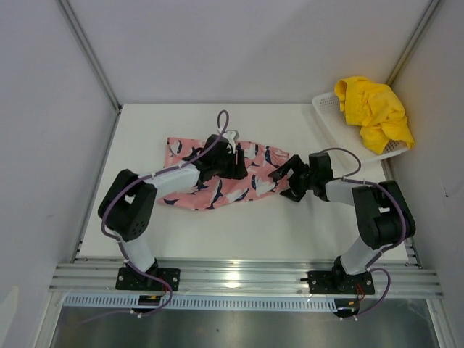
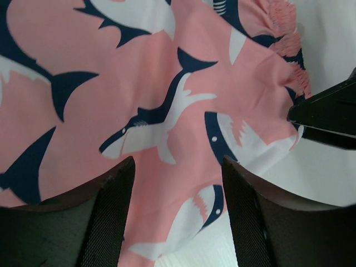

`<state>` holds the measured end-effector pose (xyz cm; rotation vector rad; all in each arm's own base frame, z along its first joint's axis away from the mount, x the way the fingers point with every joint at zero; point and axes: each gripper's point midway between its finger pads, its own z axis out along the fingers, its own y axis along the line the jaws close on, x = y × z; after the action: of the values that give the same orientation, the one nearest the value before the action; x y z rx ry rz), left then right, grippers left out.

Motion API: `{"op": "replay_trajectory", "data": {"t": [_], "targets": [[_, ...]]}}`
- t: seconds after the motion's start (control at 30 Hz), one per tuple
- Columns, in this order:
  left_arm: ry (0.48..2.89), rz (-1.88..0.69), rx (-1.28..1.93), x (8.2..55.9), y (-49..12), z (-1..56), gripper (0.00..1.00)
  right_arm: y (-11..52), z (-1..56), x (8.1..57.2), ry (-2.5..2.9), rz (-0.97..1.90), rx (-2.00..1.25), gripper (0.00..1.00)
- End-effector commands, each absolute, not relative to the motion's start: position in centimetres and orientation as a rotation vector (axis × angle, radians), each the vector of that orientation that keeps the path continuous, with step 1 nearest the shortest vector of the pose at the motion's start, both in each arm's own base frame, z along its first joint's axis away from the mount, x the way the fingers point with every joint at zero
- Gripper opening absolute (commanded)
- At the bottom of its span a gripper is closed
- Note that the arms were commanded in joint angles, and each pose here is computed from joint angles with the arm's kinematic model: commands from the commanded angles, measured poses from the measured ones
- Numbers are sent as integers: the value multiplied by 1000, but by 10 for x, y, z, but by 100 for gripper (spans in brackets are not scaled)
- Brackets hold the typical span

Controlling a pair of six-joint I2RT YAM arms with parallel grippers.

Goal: Fold and stack the shorts

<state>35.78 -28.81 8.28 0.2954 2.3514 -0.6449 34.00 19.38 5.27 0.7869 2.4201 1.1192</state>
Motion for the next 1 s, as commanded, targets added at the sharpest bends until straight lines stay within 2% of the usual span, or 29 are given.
{"op": "replay_trajectory", "data": {"t": [0.0, 0.23, 0.3, 0.33, 0.37, 0.4, 0.47, 0.5, 0.6, 0.63, 0.7, 0.77, 0.8, 0.97], "targets": [[2219, -720, 330, 382, -317, 108, 66, 190, 49, 361, 2301, 1122, 910, 99], [2209, -697, 458, 392, -351, 94, 66, 184, 22, 370, 2284, 1088, 1014, 99], [2239, -690, 485, 392, -355, 80, 63, 183, 16, 374, 2268, 1092, 1028, 97], [2240, -692, 495, 392, -357, 78, 58, 183, 14, 376, 2259, 1089, 1030, 93], [2278, -676, 500, 388, -354, 69, 56, 181, 11, 377, 2252, 1083, 1035, 88], [2281, -665, 501, 388, -354, 67, 55, 181, 8, 377, 2251, 1078, 1037, 74], [2289, -648, 511, 385, -349, 62, 54, 181, 6, 377, 2245, 1069, 1028, 60], [2270, -643, 507, 386, -348, 70, 54, 181, 5, 376, 2247, 1061, 1026, 49], [2259, -628, 512, 376, -338, 71, 54, 182, 6, 376, 2248, 1038, 997, 29], [2202, -634, 504, 379, -338, 90, 55, 182, 5, 374, 2259, 1031, 994, 26], [2195, -621, 520, 368, -329, 88, 58, 184, 7, 372, 2267, 1015, 960, 15], [2177, -588, 550, 359, -321, 93, 62, 182, 10, 369, 2280, 971, 942, 12], [2156, -577, 592, 354, -322, 96, 63, 184, 14, 365, 2301, 945, 904, 3], [2010, -529, 769, 318, -338, 115, 74, 185, 25, 352, 2351, 793, 835, 2]]}}
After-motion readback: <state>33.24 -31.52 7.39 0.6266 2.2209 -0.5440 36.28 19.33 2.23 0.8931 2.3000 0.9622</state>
